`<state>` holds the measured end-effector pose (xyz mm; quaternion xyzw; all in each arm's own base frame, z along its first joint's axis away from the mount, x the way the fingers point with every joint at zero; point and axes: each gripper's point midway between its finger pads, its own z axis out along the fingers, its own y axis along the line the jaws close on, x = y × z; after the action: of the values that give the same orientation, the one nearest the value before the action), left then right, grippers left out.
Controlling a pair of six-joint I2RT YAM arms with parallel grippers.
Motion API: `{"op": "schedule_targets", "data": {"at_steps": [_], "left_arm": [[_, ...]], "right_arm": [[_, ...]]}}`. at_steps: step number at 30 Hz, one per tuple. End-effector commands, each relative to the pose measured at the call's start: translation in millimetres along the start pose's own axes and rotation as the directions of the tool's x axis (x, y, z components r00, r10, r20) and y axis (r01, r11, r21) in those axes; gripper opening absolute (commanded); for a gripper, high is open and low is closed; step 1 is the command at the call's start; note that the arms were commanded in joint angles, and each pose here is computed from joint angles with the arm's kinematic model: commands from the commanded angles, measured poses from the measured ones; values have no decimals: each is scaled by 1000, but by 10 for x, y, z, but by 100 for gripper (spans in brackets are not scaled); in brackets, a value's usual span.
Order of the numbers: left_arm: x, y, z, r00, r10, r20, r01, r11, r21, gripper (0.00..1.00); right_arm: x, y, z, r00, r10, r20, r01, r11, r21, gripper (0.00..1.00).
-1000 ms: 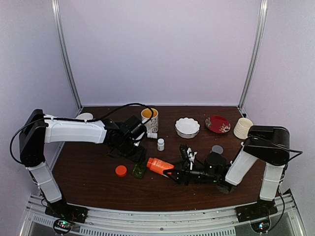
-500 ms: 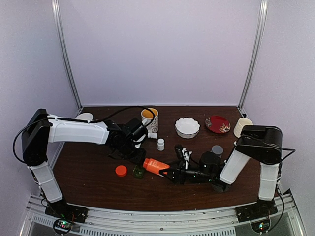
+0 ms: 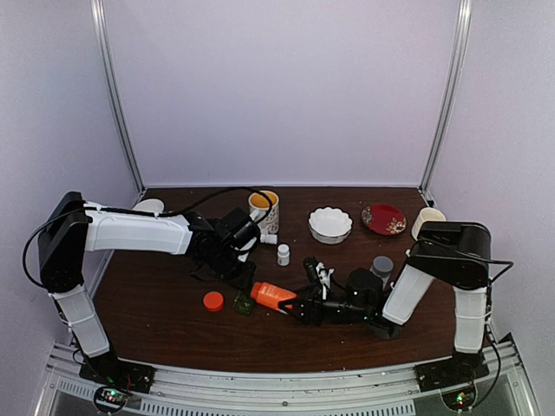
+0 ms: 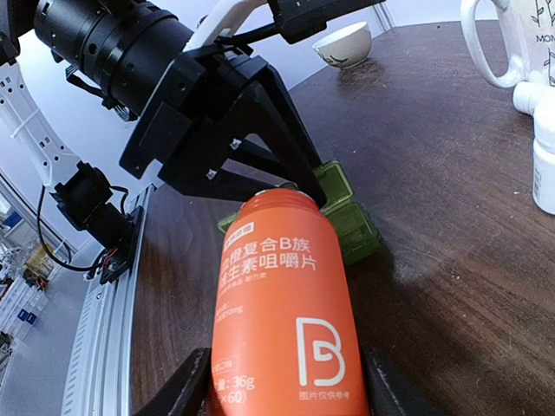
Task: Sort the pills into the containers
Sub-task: Hold the pill container at the center of the board.
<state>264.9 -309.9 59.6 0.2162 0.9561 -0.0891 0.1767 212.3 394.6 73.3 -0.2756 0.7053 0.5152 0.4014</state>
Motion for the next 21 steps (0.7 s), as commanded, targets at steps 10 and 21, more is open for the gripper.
{"op": "schedule_targets", "data": {"at_steps": [10, 21], "left_arm": [[-11, -10, -33, 1000, -20, 21, 20, 999, 25, 26], [-44, -2, -70, 999, -23, 44, 22, 999, 24, 24]], "right_arm": [[-47, -147, 149, 1000, 21, -3, -21, 998, 57, 0], [24, -223, 181, 998, 38, -42, -34, 995, 94, 0]]}}
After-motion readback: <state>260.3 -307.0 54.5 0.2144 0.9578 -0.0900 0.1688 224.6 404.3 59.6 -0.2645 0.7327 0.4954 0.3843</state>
